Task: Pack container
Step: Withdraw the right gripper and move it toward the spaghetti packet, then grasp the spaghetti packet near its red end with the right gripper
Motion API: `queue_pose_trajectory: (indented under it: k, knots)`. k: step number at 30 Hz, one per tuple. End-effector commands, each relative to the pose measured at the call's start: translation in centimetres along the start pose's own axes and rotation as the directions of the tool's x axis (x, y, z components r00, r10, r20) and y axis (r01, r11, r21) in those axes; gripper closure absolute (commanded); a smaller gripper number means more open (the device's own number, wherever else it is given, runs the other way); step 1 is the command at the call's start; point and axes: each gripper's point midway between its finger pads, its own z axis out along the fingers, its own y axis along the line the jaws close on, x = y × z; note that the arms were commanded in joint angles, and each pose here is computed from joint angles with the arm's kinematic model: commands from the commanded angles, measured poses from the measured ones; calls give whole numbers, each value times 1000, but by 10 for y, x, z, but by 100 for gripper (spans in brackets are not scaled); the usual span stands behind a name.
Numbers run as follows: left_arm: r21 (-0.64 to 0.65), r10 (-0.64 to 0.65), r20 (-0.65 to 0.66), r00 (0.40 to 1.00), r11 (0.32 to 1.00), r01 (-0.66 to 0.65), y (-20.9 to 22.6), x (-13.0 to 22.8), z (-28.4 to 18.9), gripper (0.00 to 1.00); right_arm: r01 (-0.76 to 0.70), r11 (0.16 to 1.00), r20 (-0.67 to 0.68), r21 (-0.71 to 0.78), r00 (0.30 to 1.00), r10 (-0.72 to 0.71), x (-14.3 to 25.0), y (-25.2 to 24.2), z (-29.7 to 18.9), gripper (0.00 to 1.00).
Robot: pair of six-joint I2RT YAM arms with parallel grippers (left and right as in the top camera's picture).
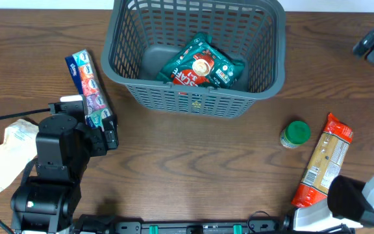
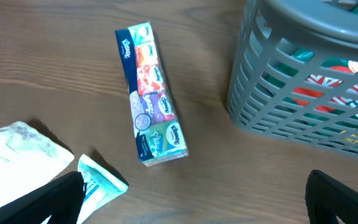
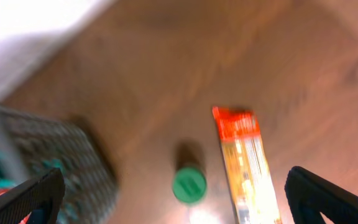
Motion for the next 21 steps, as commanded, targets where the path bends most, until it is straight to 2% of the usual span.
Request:
queue_pose_trajectory:
  k: [1, 8, 14, 21]
  knots:
    - [-5, -7, 24, 1000, 1000, 7, 0, -8, -5, 1, -62, 998, -109, 33, 992, 66, 33, -23, 9, 1]
    - [-3, -8, 31, 999, 1000, 8, 0, -10, -5, 1, -48, 991, -266, 127, 961, 81, 115, -62, 28, 1]
    - [-3, -8, 31, 999, 1000, 8, 0, -10, -5, 1, -54, 986, -288, 156, 953, 98, 158, -80, 67, 1]
    - [-3, -7, 31, 999, 1000, 7, 0, -10, -5, 1, -64, 959, -292, 274, 945, 146, 189, -114, 133, 1]
